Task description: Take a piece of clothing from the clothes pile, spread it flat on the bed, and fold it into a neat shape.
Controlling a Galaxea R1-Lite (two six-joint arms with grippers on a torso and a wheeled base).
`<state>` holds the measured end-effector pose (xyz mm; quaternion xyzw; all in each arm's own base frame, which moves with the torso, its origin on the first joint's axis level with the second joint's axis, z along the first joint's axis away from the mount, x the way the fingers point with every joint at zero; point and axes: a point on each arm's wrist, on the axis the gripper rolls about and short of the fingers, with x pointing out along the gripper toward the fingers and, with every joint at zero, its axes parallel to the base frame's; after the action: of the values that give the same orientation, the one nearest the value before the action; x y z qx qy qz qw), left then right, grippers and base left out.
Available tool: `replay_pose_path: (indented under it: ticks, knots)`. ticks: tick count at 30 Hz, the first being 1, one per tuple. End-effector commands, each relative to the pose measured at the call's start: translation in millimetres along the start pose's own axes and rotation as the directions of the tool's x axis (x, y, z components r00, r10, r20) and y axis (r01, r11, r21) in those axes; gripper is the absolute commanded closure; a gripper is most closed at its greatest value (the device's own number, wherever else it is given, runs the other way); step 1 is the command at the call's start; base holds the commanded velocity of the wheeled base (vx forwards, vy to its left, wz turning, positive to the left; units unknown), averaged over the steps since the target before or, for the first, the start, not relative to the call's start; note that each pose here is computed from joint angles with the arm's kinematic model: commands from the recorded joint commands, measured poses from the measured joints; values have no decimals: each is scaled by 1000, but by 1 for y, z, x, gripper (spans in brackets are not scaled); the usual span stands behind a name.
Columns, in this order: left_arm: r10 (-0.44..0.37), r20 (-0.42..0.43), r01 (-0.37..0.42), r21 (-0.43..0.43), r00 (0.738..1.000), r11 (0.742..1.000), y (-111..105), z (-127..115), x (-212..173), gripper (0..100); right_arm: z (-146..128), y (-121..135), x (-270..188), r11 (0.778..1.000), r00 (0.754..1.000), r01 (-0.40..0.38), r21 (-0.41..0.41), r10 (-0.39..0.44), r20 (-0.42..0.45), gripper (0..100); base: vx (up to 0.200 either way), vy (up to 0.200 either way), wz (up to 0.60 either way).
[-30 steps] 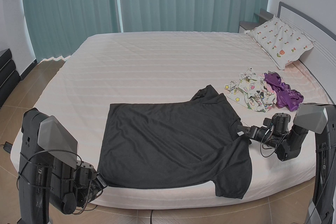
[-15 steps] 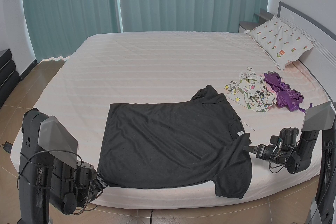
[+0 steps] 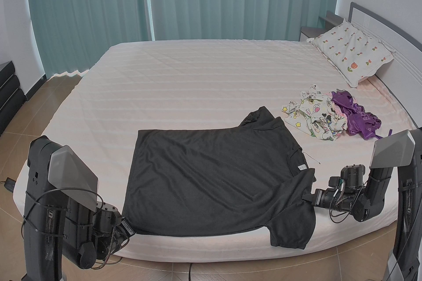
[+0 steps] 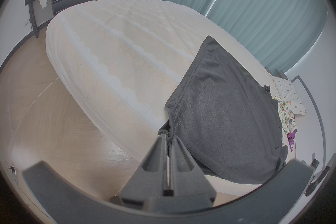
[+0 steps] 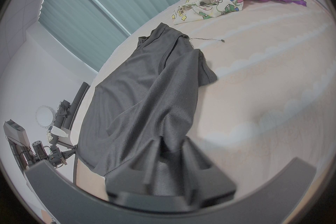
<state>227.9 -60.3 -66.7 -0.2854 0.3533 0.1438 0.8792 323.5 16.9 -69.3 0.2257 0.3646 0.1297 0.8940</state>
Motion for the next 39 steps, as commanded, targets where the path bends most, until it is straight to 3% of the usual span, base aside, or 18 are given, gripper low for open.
replay_pose_path:
  ticks: [1,7,13,14,25,29,32,39]
  knots:
    - [-9,9,9,-3,1000,1000,-1,1,0,100,10,-4,19,1000,999,4,-12,-4,37,100,0,0,0]
    - [-7,9,7,-3,1000,1000,-1,1,0,100,41,-8,27,1000,988,11,-24,-7,154,100,0,0,0]
    - [-7,9,7,-3,1000,1000,-1,1,0,100,47,-5,28,999,986,1,-44,7,167,100,0,0,0]
    - [-8,8,8,-2,1000,1000,-1,0,0,100,42,-4,31,999,989,0,-48,8,150,0,0,0,0]
    - [-7,9,7,-3,1000,1000,-1,1,0,100,44,-1,-9,1000,986,19,10,-21,166,0,0,0,0]
    - [-8,8,8,-2,1000,1000,-1,0,0,100,15,13,-46,990,996,25,136,-37,85,0,0,0,0]
    - [-8,8,8,-2,1000,1000,-1,0,0,100,-7,24,-56,984,998,44,175,-49,24,0,0,0,0]
    - [-8,8,8,-2,1000,1000,-1,0,0,100,-46,36,-58,982,993,119,144,-114,-41,0,0,0,0]
